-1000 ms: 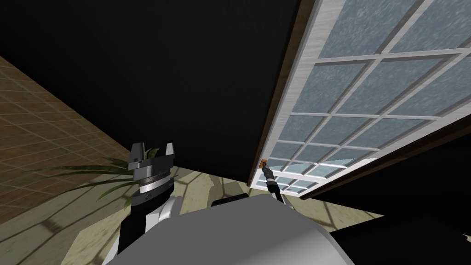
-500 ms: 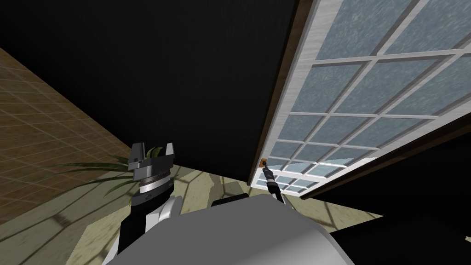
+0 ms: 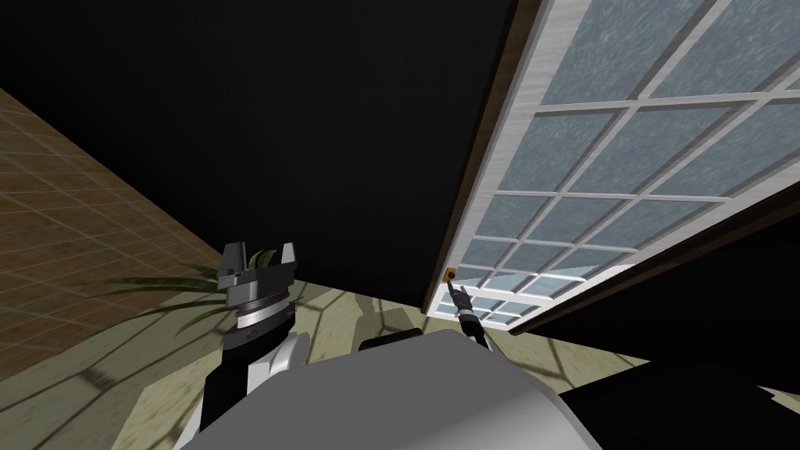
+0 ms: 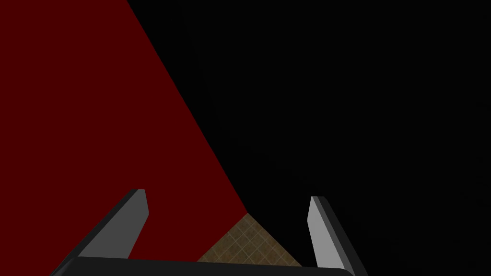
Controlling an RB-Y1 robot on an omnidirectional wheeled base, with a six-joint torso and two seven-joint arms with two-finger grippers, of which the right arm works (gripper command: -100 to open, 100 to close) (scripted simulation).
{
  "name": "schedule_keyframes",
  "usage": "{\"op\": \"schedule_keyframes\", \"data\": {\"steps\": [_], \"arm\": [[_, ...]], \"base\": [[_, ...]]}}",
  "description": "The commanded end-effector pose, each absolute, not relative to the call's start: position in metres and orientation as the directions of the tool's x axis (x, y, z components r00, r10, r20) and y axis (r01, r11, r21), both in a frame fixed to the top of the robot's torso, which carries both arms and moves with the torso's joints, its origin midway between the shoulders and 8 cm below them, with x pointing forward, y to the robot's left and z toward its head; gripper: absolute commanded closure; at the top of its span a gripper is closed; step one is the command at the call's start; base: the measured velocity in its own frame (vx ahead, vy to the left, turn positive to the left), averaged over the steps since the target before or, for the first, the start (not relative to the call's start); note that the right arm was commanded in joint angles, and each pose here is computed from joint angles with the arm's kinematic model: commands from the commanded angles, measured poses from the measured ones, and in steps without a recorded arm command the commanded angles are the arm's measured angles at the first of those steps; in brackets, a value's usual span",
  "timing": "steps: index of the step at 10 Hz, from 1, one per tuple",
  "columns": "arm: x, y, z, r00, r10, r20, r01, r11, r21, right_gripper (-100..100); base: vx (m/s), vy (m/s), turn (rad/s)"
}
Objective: Pull the door open
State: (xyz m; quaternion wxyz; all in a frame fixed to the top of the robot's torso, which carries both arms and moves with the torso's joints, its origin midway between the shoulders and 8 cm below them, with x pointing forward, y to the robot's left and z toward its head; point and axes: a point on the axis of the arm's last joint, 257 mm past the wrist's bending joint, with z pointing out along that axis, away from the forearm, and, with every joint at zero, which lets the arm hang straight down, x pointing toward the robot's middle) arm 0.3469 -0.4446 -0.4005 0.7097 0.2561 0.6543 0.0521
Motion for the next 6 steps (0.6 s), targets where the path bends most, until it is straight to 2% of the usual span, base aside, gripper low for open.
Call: {"op": "schedule_keyframes", "data": {"steps": [1, 6], "arm": [[0.338, -0.448, -0.4, 0.12, 0.349, -0.929, 0.267, 0.89, 0.369, -100], [0.316, -0.458, -0.4, 0.069, 0.195, -0.978, 0.273, 0.94, 0.206, -100]], "base": [[-0.012, 0.04, -0.015], [-0.015, 0.052, -0.025]]}}
